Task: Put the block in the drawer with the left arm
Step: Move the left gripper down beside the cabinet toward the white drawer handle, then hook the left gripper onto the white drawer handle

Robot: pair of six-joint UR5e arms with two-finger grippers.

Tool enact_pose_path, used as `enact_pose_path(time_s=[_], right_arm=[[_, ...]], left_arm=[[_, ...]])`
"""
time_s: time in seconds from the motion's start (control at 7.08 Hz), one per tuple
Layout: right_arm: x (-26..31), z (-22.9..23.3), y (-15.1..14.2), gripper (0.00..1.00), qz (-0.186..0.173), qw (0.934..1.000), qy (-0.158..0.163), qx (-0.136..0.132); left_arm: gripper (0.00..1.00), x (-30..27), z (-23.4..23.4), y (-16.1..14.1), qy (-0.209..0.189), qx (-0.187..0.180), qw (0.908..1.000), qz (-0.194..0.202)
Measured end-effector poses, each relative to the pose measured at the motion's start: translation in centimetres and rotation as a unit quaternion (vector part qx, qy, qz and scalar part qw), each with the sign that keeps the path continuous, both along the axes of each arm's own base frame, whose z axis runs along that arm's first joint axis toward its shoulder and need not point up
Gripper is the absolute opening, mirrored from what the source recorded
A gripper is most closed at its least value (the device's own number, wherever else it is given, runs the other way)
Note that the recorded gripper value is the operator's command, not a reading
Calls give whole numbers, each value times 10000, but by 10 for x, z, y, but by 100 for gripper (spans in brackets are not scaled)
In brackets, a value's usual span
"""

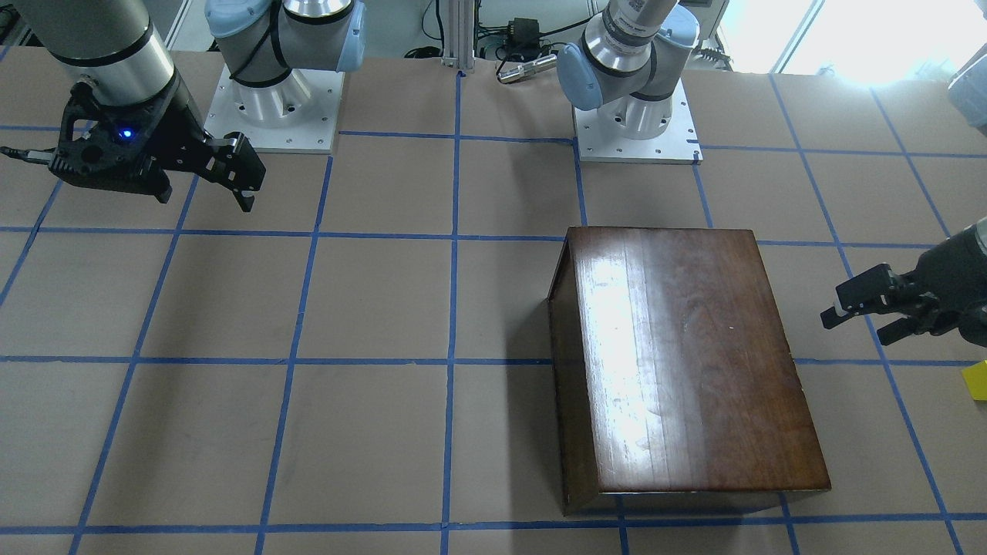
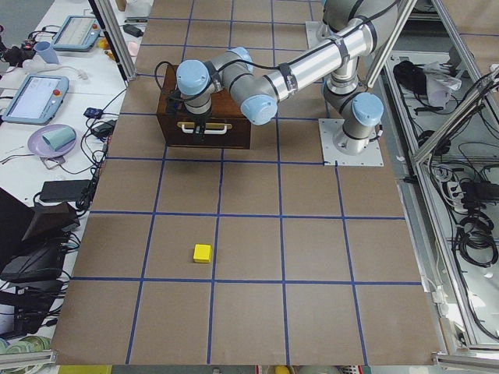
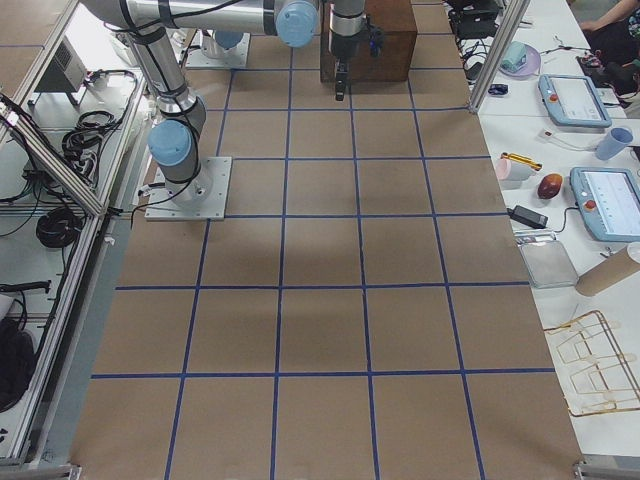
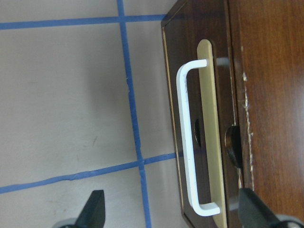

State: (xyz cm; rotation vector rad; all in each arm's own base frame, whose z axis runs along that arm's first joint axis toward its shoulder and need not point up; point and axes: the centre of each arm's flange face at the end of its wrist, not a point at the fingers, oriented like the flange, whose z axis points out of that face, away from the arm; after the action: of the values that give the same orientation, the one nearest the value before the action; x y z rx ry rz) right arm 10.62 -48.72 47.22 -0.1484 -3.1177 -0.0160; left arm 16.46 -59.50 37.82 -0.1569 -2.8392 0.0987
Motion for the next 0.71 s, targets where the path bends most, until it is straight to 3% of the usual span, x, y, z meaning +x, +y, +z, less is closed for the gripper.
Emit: enact_pose_path(time_s=[0.71], right_arm=[[0,0,0,100,0,10000,0,0]], left_arm=[[100,8,-56,-14,261,202,9993,-154]])
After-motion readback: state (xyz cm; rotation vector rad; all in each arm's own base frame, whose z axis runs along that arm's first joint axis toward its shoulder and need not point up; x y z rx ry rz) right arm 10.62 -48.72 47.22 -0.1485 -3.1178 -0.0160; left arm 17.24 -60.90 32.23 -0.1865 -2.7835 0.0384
